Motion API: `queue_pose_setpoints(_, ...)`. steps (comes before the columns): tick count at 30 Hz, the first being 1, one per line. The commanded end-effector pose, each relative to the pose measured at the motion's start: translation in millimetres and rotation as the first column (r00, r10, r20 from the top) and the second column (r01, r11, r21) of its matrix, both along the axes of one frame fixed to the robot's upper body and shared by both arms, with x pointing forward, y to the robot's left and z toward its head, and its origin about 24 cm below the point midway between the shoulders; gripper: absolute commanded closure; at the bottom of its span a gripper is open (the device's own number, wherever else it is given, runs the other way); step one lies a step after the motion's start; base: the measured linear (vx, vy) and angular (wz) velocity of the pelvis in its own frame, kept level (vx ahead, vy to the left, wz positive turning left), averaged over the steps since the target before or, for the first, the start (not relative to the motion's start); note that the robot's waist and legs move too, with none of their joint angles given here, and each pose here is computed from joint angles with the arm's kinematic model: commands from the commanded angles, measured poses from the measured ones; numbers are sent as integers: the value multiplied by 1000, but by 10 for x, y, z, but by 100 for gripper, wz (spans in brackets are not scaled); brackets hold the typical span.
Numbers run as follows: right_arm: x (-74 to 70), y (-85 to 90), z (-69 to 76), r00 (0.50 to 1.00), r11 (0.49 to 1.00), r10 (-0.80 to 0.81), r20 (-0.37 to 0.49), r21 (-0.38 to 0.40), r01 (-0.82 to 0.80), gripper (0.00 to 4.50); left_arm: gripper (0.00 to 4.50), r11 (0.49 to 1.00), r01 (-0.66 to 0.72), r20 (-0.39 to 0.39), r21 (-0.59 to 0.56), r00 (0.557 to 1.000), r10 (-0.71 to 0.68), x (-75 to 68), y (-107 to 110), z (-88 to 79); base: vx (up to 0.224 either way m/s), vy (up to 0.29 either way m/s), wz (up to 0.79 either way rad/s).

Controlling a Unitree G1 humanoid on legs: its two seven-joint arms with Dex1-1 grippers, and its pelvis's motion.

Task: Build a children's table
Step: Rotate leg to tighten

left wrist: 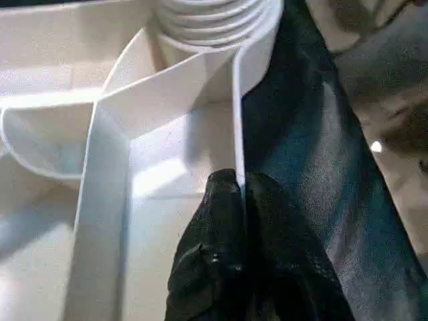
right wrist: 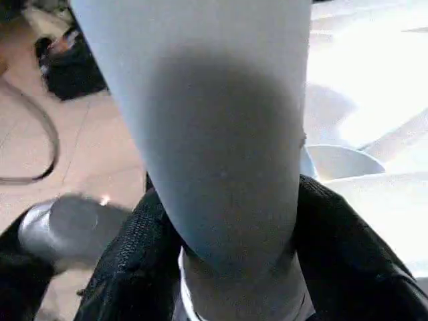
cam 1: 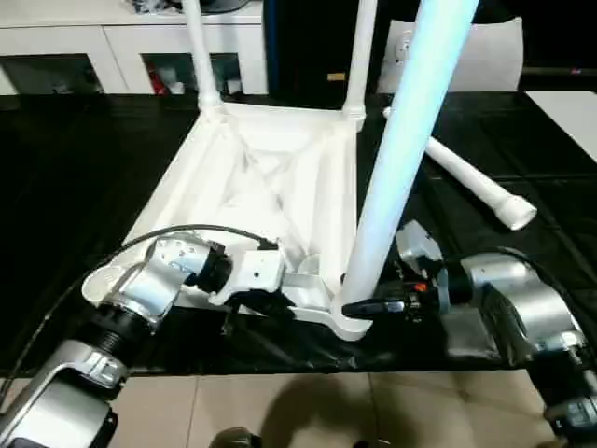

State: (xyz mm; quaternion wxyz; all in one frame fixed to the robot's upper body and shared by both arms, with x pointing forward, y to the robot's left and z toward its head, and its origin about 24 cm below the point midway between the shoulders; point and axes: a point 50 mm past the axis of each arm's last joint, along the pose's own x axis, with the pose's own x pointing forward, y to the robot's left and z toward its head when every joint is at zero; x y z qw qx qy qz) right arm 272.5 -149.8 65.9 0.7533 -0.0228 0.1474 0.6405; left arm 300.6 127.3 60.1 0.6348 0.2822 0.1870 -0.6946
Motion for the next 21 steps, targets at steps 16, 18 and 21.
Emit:
queue_pose_setpoints(16,316,929,-321,671,692,-710,-215,-37,721,244,450,727,-642,-63,-245,759,648,264,-756,96,-15,2,-2)
queue_pose_setpoints(18,323,963,-306,678,695,-710,-191,-29,719,244,450,720,-651,-50,-242,749,661,275,-758,103,79,28,-36)
queue_pose_setpoints(21,311,989,-287,685,695,-708,-171,-1,719,174,450,722,-651,-31,-234,747,664,277,-752,112,30,11,-9)
